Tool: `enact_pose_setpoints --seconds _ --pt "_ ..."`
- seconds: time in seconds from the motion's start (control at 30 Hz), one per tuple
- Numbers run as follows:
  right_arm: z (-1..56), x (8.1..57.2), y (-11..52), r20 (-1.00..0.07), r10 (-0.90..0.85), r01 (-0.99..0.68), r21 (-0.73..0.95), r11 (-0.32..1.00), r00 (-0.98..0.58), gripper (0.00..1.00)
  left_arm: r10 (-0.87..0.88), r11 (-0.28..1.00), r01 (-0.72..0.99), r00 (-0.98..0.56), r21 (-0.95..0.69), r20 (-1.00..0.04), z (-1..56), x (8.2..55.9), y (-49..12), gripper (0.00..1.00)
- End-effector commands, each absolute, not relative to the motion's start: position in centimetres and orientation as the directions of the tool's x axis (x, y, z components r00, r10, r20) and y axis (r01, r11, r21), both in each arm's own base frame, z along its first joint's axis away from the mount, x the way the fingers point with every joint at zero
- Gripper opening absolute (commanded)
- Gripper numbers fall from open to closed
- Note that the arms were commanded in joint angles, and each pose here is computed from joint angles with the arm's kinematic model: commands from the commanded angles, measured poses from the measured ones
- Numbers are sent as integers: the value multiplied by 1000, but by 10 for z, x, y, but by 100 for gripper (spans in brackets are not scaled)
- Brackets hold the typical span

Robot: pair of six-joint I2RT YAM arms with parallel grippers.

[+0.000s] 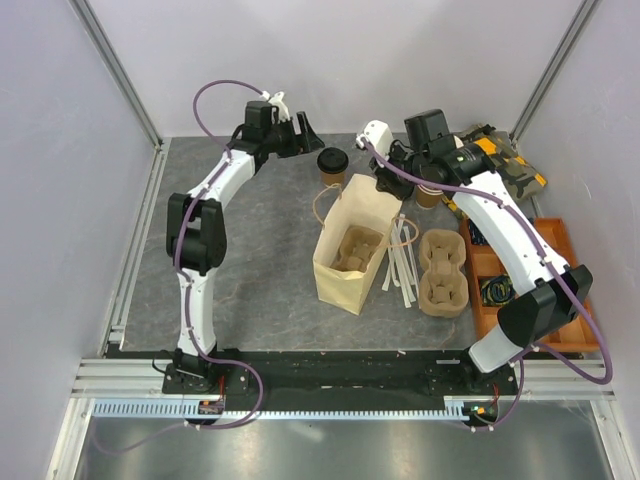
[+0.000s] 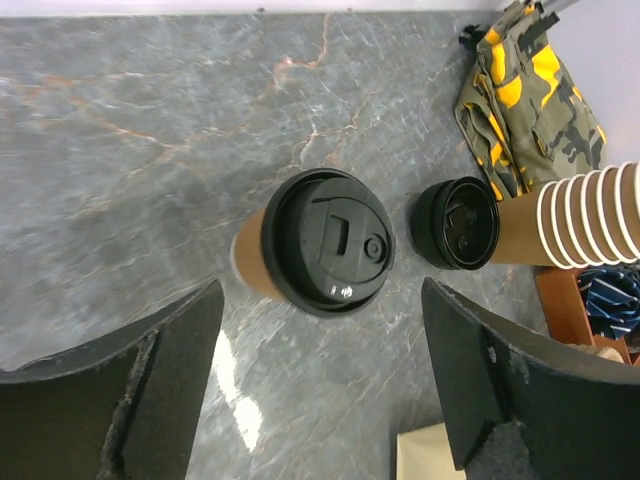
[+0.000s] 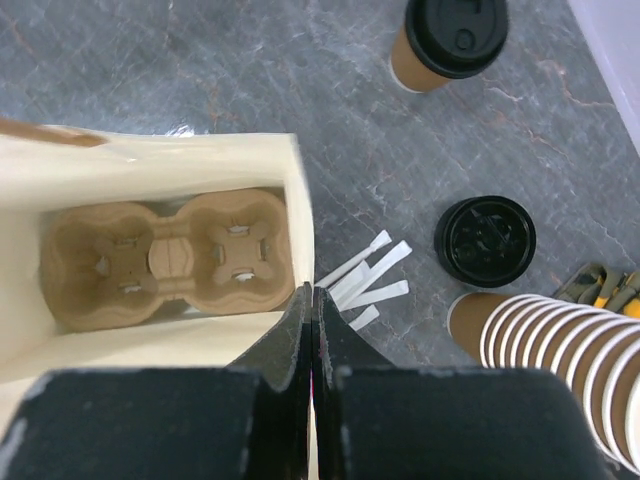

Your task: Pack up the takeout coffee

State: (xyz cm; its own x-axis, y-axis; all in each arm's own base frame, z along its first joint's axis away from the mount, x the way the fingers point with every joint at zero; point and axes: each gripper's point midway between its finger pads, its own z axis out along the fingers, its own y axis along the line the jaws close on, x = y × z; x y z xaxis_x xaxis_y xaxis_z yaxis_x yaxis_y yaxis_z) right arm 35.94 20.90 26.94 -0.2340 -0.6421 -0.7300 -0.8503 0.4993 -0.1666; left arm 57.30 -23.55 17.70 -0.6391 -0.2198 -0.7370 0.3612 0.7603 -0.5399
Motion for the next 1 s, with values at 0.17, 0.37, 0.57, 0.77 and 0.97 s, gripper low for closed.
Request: enact_pose_setpoints --seconds 0.17,0.37,0.57,0.77,0.97 --pt "301 375 196 -803 -534 -754 -174 634 -264 0 -259 758 362 -597 -543 -759 174 600 -256 83" --pt "301 379 196 -800 -534 -745 -175 644 -274 0 -247 749 364 -621 -553 -744 159 599 -264 80" --pt "301 381 198 -801 -532 -752 -165 638 -275 0 -255 738 349 -649 -578 -717 146 599 -268 76" --pt "302 382 200 -800 -536 -758 -169 630 -268 0 -276 720 332 -668 -609 -691 141 601 -272 70" --pt "300 380 199 -792 -552 -767 -177 616 -260 0 -295 708 316 -680 -631 -671 138 601 -275 65"
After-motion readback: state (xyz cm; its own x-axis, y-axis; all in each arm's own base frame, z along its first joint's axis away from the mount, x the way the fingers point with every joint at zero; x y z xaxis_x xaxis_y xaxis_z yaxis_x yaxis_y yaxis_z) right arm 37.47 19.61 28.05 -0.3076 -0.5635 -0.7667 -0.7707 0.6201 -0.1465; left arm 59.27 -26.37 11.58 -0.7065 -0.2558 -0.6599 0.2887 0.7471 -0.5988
